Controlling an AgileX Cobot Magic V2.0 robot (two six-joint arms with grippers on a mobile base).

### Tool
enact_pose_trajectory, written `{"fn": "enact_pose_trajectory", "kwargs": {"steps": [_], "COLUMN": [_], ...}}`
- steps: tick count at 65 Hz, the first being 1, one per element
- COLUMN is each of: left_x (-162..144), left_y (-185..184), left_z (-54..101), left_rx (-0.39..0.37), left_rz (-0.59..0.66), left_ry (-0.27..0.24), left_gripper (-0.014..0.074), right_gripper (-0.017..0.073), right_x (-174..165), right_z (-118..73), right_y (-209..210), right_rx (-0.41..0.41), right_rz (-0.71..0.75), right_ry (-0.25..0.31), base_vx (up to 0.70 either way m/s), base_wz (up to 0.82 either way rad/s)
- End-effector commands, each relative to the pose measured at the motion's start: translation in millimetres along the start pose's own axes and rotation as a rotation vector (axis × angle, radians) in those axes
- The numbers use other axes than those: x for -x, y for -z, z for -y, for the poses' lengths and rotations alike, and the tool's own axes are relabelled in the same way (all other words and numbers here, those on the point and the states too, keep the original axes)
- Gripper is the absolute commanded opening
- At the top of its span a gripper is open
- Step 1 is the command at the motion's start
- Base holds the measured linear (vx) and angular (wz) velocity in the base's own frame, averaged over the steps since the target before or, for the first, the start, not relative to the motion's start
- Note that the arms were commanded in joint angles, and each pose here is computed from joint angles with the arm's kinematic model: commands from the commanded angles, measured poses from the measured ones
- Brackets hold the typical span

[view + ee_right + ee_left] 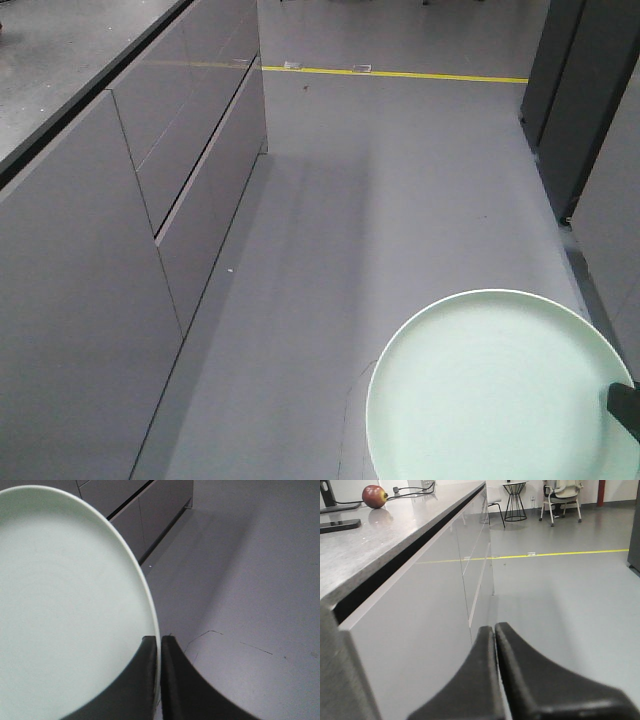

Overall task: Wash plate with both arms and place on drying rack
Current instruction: 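Drive along the aisle toward the counter with the sink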

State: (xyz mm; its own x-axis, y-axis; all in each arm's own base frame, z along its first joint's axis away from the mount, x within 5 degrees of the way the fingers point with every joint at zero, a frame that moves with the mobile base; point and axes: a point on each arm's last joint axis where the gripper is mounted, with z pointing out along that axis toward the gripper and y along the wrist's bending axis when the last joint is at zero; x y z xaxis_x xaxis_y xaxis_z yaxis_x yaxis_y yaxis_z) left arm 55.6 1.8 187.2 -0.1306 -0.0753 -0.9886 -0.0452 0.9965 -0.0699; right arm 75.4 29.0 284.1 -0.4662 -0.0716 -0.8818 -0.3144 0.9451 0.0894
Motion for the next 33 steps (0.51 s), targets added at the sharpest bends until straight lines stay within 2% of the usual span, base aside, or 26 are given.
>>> {"fn": "enact_pose_trajectory", "kwargs": {"steps": [1, 33], "left_x": [13.9, 13.9], "left_y": [3.2, 3.2], "left_z": [0.8, 0.8], "left_rx": [-0.005, -0.005], "left_rz": [0.105, 0.105], "left_ry": [0.009, 0.009], "left_gripper": [-0.0006, -0.0006], "right_gripper": [-0.0001, -0.0001], "right_x": [13.2, 13.2], "right_z": [1.1, 1.1], "right_y": [4.0, 4.0], "right_rx": [-0.022, -0.022], "right_rz": [0.085, 0.085], "right_ry": [-0.012, -0.012], "base_vx": [0.25, 0.24], "base_wz": [-0.04, -0.08]}}
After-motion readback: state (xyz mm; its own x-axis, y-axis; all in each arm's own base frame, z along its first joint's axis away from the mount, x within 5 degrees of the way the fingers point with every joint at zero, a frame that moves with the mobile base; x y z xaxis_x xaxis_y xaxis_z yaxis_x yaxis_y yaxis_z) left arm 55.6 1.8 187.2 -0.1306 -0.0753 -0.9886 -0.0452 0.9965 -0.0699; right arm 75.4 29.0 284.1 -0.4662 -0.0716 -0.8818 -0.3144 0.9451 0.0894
